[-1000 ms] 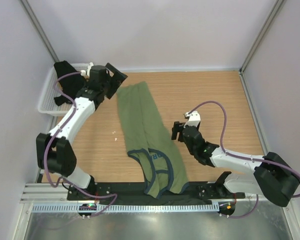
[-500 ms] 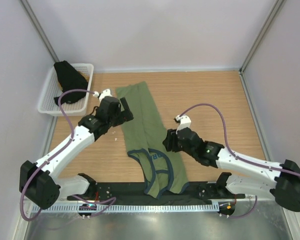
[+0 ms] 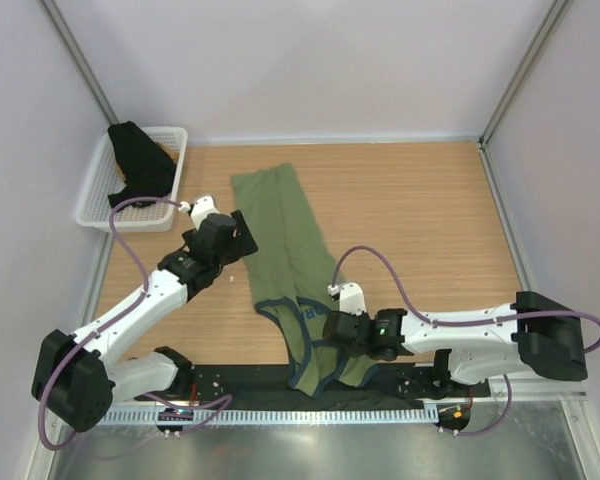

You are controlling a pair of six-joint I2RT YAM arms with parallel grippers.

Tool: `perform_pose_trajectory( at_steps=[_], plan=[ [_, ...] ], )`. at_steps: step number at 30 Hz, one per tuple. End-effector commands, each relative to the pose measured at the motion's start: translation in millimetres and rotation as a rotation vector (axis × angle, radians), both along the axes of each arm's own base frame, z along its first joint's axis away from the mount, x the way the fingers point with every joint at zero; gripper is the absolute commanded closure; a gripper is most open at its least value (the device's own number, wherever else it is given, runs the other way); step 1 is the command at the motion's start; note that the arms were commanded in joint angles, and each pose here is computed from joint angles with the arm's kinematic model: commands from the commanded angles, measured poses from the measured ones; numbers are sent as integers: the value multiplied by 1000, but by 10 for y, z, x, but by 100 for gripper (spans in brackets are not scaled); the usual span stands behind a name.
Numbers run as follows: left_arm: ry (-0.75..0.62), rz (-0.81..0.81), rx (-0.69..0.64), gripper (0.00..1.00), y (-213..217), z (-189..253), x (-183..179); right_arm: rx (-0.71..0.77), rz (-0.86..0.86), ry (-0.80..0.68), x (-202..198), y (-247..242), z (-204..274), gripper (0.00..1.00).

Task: Fold and stack the tank tops
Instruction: Flatten the tank top out

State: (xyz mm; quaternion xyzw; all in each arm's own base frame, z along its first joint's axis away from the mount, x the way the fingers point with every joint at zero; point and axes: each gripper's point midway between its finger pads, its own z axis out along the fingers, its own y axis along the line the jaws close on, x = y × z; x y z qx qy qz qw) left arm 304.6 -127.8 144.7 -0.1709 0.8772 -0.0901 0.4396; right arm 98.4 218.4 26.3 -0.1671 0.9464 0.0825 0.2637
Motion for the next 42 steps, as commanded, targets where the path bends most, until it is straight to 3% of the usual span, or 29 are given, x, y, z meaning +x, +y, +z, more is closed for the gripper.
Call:
perform_pose_trajectory(
  at_steps=[1,2,4,5,11,16,17,19,21,22,23,24,25,28,35,38,42],
  plan=[
    [-117,31,-13,0,59,102,115,-24,-67,-27,56,-12,14,60],
    [-132,22,-7,0,69,33,107,-46,-69,-36,76,-35,9,74],
    [-147,21,7,0,95,-33,109,-71,-90,-68,130,-99,58,95],
    [-171,16,12,1,94,-18,137,-76,-119,-122,227,-123,159,99],
    [-167,30,75,1,182,-135,152,-67,-254,-246,684,-466,753,99],
    [-160,48,85,0,210,-182,158,-33,-356,-319,1482,-839,1388,99],
    [-156,52,92,0,224,-193,154,-22,-476,-345,1766,-1113,1585,99],
    [-156,75,107,0,276,-192,147,-31,-528,-322,2117,-1310,1599,99],
    [-160,90,116,0,313,-192,140,31,-737,-322,2563,-1876,1731,99],
    [-159,93,119,0,320,-197,138,67,-788,-293,2689,-2021,1690,94],
    [-160,95,120,0,327,-198,135,141,-796,-219,2890,-2000,1552,55],
    [-153,92,125,0,329,-219,128,144,-843,-194,2952,-2160,1500,39],
    [-154,97,129,0,341,-216,133,137,-843,-171,2977,-2149,1450,32],
    [-148,97,132,0,344,-233,127,177,-738,-131,2895,-1827,1258,30],
    [-141,85,118,0,303,-237,135,272,-644,-58,2262,-1571,724,50],
    [-145,89,119,0,308,-226,141,294,-644,-77,2321,-1553,668,51],
    [-147,98,131,0,342,-221,129,302,-631,-67,2480,-1507,622,46]
  ],
)
